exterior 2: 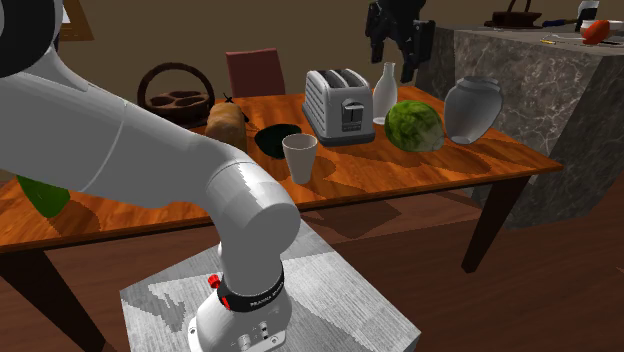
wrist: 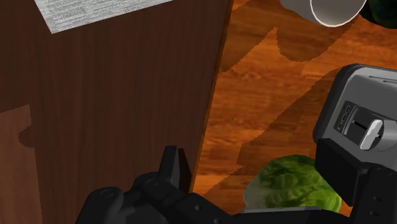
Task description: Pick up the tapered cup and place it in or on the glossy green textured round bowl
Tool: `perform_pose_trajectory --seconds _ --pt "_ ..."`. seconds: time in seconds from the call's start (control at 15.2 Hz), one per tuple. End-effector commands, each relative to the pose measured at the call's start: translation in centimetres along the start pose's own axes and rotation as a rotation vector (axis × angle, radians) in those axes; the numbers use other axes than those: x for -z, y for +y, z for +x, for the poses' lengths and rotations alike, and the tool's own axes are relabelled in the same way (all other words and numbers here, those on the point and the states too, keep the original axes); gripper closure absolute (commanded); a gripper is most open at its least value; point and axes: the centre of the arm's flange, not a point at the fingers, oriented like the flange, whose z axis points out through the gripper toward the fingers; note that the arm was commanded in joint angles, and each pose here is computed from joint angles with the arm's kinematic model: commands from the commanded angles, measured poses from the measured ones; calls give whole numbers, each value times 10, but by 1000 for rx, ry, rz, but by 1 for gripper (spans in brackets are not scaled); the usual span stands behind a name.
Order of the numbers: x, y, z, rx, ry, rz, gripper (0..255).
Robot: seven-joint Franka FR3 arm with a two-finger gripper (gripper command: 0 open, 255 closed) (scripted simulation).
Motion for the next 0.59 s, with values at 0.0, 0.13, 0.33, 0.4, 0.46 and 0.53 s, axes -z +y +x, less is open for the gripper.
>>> perform_pose_trajectory --seconds 0.0,0.13,0.33,0.4,0.46,0.53 --pt "0 0 0 0 0 0 0" --pt "-19 -14 -12 -15 -3 -7 0" --pt "-48 -35 -30 -37 -7 -18 0" --pt "-58 -42 -36 -44 -9 -21 0" --pt "-67 -49 -42 -51 -10 -25 0" --pt "-77 -56 -48 -58 -12 -28 0"
